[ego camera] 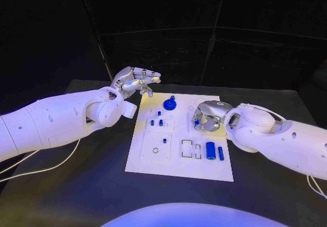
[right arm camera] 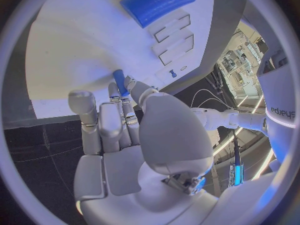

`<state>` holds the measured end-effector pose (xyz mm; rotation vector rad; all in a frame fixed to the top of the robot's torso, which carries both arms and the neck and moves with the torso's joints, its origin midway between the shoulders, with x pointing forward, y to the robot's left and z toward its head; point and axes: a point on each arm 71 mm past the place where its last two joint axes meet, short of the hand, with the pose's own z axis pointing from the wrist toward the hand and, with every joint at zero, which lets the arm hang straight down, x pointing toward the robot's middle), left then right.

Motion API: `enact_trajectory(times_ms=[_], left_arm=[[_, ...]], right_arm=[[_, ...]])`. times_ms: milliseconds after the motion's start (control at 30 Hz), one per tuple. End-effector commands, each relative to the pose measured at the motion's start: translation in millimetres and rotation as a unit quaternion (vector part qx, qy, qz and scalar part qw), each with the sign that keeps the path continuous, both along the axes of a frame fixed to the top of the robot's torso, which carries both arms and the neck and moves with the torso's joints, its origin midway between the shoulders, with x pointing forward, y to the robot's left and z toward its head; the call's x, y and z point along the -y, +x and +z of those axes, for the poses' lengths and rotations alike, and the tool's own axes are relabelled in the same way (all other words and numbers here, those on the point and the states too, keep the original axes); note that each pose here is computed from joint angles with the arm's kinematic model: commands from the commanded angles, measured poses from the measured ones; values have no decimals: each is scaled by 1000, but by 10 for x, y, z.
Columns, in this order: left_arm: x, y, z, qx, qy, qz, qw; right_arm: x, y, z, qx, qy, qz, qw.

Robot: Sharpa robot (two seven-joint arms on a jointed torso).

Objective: Assemble the parts on the task board

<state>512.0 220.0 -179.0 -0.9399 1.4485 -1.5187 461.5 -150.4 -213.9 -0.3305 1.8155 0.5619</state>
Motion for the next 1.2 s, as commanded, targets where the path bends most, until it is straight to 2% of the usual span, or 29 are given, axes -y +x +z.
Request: enact_trajectory(times_ms=[33, 267, 433, 533, 767, 900, 1000, 1200], left_arm=[[16, -4, 12, -1, -5, -7, 1000], [10, -4, 10, -2, -3, -6, 1000], [6, -4, 9, -3, -3, -5, 1000], [4, -3, 9, -3, -3, -4, 1000], [6, -4, 10, -2, -3, -5, 1000], [10, -6, 12, -1, -4, -5, 1000], [11, -7, 13, 0, -4, -6, 1000], [23, -11, 16, 1, -5, -7, 1000]], right_arm=[[-5, 4, -18, -3, -15, 2, 1000], [-34, -2, -10, 2, -16, 3, 1000], [-50, -20, 30, 17, 0, 5, 1000], [-57, -40, 71, 31, 15, 7, 999], [-76, -137, 233, 89, 65, 18, 994], [-108, -213, 326, 104, 109, 25, 988], [-154, -264, 368, 104, 131, 34, 985], [-358, -352, 392, 67, 171, 65, 981]])
